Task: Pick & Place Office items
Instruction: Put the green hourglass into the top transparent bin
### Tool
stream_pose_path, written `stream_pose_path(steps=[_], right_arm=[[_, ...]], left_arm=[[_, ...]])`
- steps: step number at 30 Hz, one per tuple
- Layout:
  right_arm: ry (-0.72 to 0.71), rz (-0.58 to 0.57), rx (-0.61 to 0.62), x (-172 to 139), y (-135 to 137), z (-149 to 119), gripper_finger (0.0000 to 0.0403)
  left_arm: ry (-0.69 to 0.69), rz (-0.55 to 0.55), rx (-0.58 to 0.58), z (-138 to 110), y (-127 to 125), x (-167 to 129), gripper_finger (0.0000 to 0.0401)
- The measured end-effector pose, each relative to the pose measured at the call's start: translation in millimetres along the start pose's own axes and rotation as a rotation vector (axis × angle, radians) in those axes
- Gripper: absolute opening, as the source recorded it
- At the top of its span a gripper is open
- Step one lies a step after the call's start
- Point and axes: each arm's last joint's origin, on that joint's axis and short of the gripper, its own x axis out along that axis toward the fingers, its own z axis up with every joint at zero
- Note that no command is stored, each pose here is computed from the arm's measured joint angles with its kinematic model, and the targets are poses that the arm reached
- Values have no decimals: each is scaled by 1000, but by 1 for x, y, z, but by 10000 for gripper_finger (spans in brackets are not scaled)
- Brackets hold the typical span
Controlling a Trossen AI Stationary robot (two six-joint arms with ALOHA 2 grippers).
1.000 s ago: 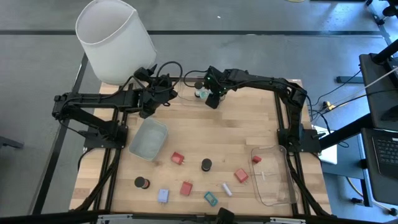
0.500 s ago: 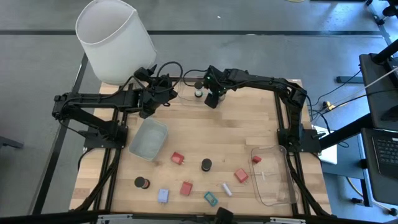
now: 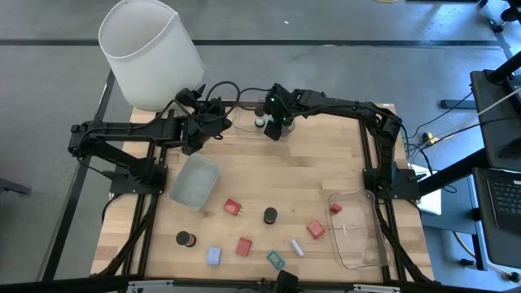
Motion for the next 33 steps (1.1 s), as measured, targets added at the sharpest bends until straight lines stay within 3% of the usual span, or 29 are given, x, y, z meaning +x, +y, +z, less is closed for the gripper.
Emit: stream_pose_path(steps=[33], right_arm=[[-32,-55,22,19,-2,3,224]], left_arm=[[14,-8,5,-5,-1,0,303]])
